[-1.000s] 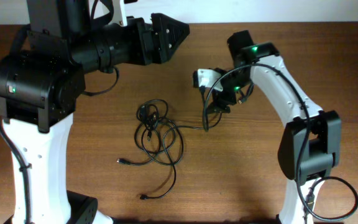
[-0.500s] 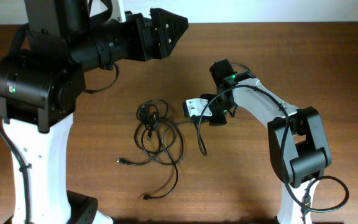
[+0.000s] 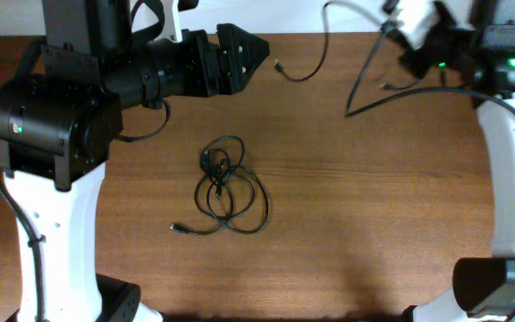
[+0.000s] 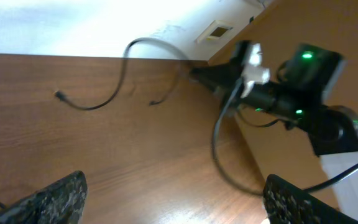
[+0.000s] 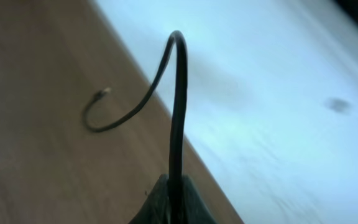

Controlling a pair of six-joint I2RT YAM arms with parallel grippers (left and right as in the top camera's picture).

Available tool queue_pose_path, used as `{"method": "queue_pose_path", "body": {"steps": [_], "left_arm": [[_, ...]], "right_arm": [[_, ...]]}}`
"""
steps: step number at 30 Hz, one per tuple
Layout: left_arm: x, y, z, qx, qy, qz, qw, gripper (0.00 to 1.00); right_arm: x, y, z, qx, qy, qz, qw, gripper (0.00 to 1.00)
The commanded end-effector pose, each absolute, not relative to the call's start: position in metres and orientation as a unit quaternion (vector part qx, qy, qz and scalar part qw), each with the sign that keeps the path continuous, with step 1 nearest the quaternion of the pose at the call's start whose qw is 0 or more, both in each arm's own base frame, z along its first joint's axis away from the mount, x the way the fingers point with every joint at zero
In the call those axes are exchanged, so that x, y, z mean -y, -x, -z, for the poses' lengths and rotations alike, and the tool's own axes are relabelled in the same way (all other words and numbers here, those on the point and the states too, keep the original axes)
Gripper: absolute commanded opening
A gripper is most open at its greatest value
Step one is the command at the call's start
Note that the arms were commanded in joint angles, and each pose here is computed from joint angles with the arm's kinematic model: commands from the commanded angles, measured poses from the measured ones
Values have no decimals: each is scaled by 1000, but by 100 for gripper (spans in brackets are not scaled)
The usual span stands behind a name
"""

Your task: Untangle cables

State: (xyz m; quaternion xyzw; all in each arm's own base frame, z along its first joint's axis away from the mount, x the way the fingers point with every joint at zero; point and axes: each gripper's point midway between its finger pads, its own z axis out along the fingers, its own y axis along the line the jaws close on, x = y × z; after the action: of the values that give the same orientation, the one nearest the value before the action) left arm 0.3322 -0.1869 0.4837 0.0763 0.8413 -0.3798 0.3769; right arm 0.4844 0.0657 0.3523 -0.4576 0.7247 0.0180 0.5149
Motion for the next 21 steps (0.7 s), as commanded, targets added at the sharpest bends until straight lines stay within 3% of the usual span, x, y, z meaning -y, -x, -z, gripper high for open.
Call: {"method": "queue_pose_path", "body": {"steps": [1, 10, 15, 19, 21], "left_arm": [[184, -322, -491, -837, -88, 376, 387, 91], [183, -319, -484, -845, -85, 373, 374, 92], [183, -319, -485, -844, -86, 374, 376, 91], [183, -318, -484, -846, -84, 373, 372, 92], [183, -318, -484, -846, -85, 373, 373, 91]], "right_arm": [[26, -484, -405, -766, 285, -6, 576, 4], [262, -416, -409, -808, 52, 124, 574, 4], [344, -377, -373, -831, -38, 158, 532, 4], [423, -316, -352, -824, -226, 273, 441, 4], [430, -312, -352, -821, -230, 279, 442, 4]]}}
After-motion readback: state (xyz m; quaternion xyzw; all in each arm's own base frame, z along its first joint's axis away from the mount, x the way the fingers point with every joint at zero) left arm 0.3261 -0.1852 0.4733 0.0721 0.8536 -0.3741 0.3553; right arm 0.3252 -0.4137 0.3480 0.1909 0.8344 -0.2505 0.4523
